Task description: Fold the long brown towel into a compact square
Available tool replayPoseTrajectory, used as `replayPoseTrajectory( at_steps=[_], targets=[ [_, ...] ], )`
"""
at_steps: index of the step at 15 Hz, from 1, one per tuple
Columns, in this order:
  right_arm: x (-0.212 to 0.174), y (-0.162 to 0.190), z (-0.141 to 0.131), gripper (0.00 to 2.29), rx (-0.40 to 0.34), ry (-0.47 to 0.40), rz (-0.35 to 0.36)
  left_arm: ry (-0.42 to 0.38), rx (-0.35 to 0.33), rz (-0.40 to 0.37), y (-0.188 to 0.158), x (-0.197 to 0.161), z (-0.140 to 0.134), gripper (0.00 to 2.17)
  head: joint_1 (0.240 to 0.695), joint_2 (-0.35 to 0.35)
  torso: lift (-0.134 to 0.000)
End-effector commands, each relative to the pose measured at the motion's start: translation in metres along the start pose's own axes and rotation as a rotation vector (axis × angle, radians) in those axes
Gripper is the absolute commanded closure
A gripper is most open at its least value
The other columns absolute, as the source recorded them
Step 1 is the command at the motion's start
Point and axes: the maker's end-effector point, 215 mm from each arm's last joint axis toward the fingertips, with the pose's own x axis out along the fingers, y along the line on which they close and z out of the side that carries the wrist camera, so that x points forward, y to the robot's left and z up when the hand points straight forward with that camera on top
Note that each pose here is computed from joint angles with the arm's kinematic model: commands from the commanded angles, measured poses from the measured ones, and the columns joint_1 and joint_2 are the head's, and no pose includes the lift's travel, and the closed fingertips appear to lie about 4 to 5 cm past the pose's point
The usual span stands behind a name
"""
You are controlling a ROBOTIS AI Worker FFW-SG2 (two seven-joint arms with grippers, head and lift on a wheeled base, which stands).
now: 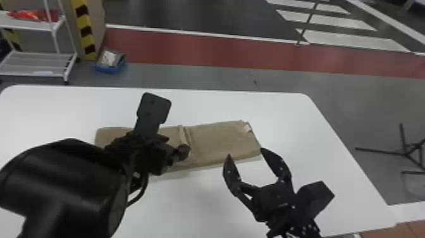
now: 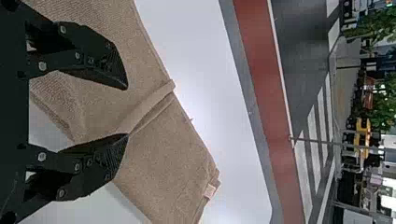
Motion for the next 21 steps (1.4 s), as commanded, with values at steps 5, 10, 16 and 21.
replayPoseTrajectory(
  at_steps=[5,10,16,21],
  targets=[
    [0.038,0.021,-0.017,0.11,-0.003,0.096,0.059,-0.098,-0.135,0.064,0.056,-0.035,-0.014,0.04,0.695,-0.207,-0.123],
    [0.09,0.058,-0.048,0.11,0.024,0.213,0.17,-0.203,-0.323,0.166,0.144,-0.09,-0.055,0.03,0.695,-0.038,-0.123],
    [0.134,0.096,-0.071,0.11,0.066,0.287,0.268,-0.5,-0.314,0.319,0.205,-0.151,-0.053,0.01,0.695,0.149,-0.123],
    [0.155,0.108,-0.091,0.11,0.124,0.36,0.318,-0.657,-0.316,0.377,0.216,-0.187,-0.062,0.01,0.695,0.232,-0.123]
  ],
)
